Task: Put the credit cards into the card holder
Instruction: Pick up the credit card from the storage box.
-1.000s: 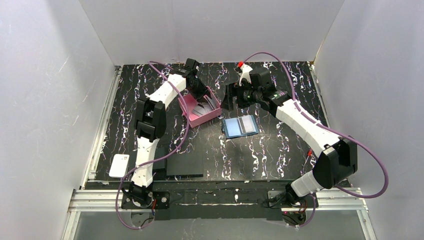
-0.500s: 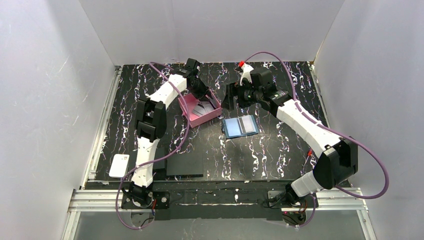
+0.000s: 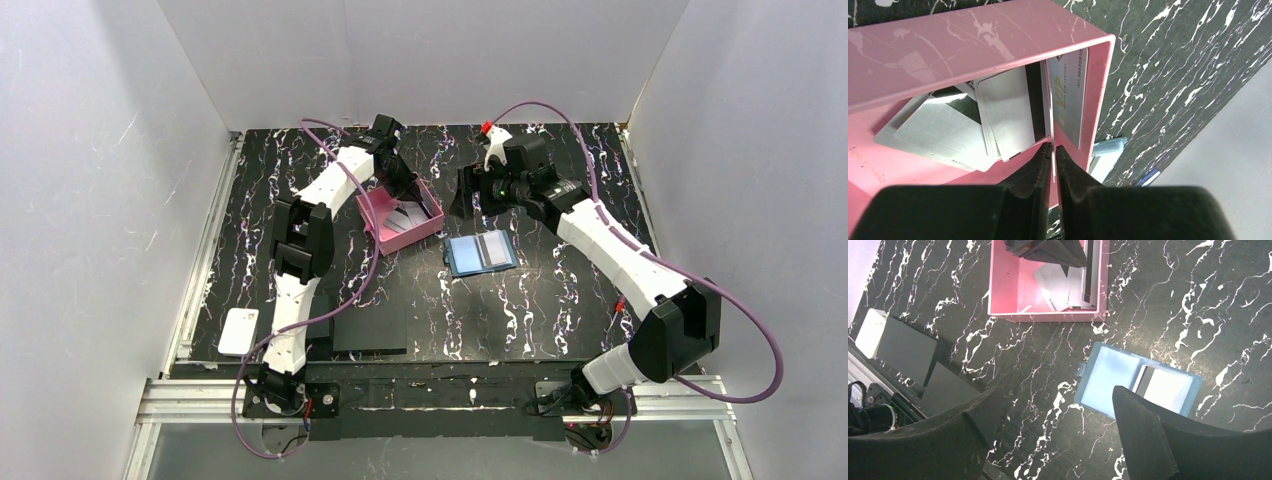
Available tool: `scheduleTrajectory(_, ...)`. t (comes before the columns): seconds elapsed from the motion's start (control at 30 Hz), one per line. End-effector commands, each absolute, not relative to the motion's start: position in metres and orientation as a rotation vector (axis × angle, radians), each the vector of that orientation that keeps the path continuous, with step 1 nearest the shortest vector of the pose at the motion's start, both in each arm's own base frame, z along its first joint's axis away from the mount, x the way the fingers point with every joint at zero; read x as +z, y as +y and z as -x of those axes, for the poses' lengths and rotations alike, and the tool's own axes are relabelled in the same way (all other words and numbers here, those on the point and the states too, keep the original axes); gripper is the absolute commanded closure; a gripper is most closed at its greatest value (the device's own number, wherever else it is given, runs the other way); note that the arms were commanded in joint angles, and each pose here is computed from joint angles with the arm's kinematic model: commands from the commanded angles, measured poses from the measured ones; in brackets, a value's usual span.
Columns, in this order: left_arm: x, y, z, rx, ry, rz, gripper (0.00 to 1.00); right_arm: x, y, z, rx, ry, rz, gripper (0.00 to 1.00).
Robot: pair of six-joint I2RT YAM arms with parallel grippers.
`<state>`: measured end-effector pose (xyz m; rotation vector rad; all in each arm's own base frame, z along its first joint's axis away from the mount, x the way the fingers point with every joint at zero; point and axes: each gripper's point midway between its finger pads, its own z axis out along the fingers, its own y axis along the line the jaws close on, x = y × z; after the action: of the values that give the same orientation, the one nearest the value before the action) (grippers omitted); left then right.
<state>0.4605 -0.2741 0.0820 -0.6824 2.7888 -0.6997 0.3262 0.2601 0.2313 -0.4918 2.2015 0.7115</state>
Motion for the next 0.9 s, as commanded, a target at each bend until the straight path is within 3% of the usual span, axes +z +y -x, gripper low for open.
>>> scheduleTrajectory(0.0,0.098,-0.281,-0.461,-0.766,2.77,0.615,0.91,0.263,0.257,-0.331,0.696,2.201,0.447,0.13)
scheduleTrajectory(0.27,0.08,-0.287,-0.465,-0.77,2.793,0.594,0.84,0.281,0.25,-0.319,0.742,2.131,0.357,0.14)
scheduleTrajectory(0.4,0.081,-0.284,-0.469,-0.746,2.775,0.557,0.89,0.281,0.239,-0.315,0.7,2.104,0.33,0.14)
scheduleTrajectory(0.5,0.092,-0.284,-0.473,-0.756,2.75,0.497,1.0,0.273,0.235,-0.323,0.639,2.159,0.309,0.14)
scheduleTrajectory(0.87,0.173,-0.242,-0.456,-1.0,2.545,0.275,1.0,0.242,0.289,-0.361,0.767,2.266,0.405,0.18)
